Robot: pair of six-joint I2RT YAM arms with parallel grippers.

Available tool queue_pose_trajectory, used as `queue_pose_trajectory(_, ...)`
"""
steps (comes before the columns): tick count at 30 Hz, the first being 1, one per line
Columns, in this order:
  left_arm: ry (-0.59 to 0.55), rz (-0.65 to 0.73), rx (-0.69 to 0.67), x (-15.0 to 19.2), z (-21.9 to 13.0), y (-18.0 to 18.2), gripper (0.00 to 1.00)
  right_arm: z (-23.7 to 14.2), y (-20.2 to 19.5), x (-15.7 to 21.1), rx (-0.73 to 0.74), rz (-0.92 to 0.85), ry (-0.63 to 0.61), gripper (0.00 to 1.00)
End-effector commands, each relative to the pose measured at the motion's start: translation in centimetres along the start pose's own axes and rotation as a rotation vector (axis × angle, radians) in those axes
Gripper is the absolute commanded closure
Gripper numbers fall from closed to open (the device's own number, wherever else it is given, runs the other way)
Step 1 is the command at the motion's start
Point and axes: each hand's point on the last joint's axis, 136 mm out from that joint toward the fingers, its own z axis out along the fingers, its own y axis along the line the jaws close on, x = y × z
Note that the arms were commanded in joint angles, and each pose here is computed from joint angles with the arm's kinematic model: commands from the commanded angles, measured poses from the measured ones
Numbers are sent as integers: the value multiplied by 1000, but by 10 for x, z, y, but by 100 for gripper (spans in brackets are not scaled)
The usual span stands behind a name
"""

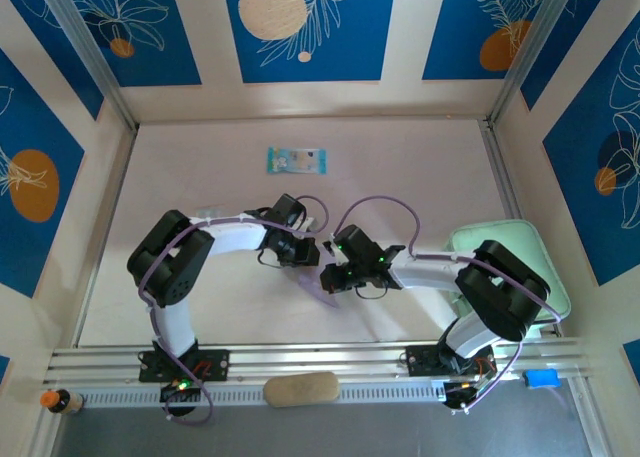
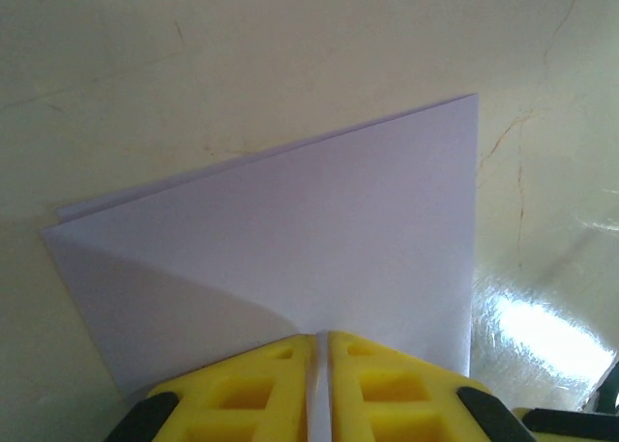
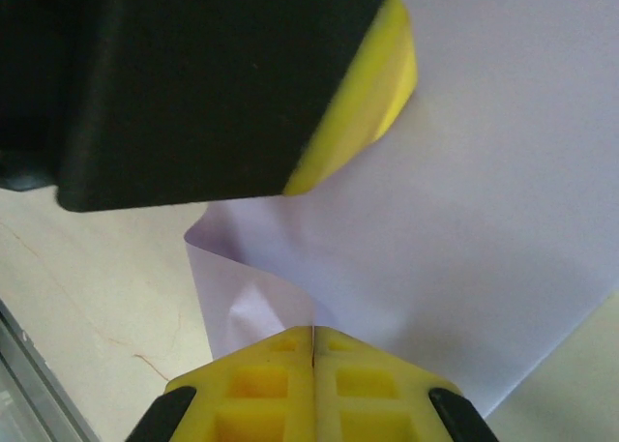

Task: Fold a paper plane with a square sheet of paper (pick it up from the middle)
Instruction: Third fold the triangle at the center of the table.

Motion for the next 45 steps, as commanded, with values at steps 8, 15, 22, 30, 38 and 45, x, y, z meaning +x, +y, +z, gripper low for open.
queue_pose_trajectory(8, 58, -36, -51, 19, 8, 22, 87, -6, 3, 13, 0, -20, 35, 100)
queue_pose_trajectory(15, 58, -35, -48, 19, 8, 21, 87, -5, -6, 16, 39, -5, 38, 100)
queue_pose_trajectory(22, 56, -37, -51, 19, 7, 21, 87, -3, -9, 19, 69, -10, 53, 100)
queue_pose_trajectory(30, 57, -37, -52, 19, 7, 21, 87, -4, -12, 20, 84, -4, 52, 100)
queue_pose_trajectory(38, 59, -42, -52, 19, 8, 22, 87, -5, -17, 17, 109, 5, 32, 100)
queue_pose_trajectory(45, 59, -40, -51, 20, 8, 22, 87, -5, -19, 17, 121, 10, 29, 100)
